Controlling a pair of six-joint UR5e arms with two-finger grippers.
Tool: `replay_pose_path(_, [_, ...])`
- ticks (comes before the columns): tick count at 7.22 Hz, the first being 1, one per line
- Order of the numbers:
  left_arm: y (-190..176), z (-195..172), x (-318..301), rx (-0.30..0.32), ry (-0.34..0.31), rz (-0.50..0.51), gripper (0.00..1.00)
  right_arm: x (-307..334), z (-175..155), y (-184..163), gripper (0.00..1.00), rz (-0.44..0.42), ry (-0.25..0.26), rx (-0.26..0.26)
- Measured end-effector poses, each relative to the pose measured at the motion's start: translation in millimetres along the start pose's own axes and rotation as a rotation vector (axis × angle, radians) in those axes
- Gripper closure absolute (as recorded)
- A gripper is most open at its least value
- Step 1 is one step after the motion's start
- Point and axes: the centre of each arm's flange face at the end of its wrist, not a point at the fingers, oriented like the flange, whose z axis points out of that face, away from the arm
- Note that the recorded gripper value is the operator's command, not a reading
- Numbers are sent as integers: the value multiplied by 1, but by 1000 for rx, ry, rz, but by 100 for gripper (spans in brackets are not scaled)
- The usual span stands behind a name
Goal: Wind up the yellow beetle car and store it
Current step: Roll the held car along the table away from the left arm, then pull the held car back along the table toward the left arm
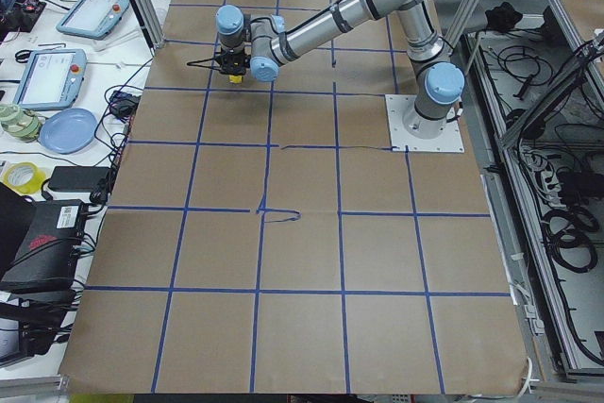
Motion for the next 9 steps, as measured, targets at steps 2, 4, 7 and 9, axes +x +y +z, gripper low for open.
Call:
replay_pose_path(2, [-11,10,2,6,-15,35,100,0,0,0,0,0,-1,0])
replay_pose_path(4, [-29,14,4,9,-22,28,100,0,0,0,0,0,-1,0])
replay_pose_path(7, [-55,9,9,11,-12,-9,100,0,0,0,0,0,0,0])
replay_pose_path(9, [-76,3,10,15,-6,-37,100,0,0,0,0,0,-1,-1])
